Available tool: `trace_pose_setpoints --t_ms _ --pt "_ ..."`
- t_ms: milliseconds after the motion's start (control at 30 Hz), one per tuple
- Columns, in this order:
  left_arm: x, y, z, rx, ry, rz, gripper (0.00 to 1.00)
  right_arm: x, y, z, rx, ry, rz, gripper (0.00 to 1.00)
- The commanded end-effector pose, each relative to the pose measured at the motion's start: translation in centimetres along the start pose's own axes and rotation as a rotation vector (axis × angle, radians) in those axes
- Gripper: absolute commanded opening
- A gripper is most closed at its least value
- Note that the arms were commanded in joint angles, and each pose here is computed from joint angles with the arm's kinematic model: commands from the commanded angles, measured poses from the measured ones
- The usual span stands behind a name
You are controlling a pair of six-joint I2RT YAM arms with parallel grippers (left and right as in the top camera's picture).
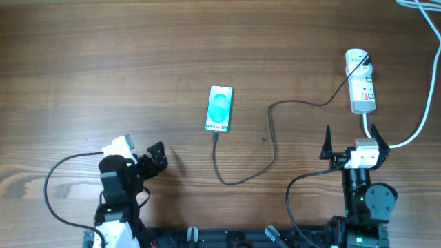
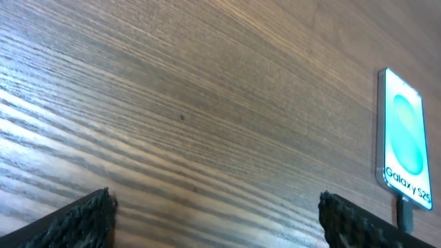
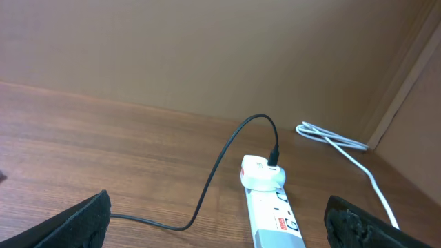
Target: Plug charger to phone and switch on socket
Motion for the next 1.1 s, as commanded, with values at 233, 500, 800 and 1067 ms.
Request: trace_pose_setpoints --t_ms 233,500,800,1067 --pt "-1.4 0.1 0.7 0.05 -0.085 0.04 1.0 -0.1 -0.4 0.2 -0.008 -0.01 -0.021 1.0" --pt "-2.3 -2.6 1.9 0.206 -0.171 -0.058 1.0 -0.1 -0.4 0.2 -0.008 -0.01 -0.021 1.0" --pt "-4.0 -4.4 4.1 0.359 -0.318 -0.11 1.0 -0.1 -0.4 0.2 -0.008 -0.01 -0.021 1.0" --pt "-5.7 -5.2 6.0 0.418 -0.446 -0.12 1.0 -0.1 -0.4 0.2 -0.008 -0.01 -0.021 1.0"
Point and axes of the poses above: each gripper's point midway between its finger pads, its own x axis out along the fingers, its own y axis along the line the jaws close on, z = x × y, the point moved 2 cm from there along -x, back along the fingers, and after that the axes turned 3 degrees about -x, right-handed, at the moved point
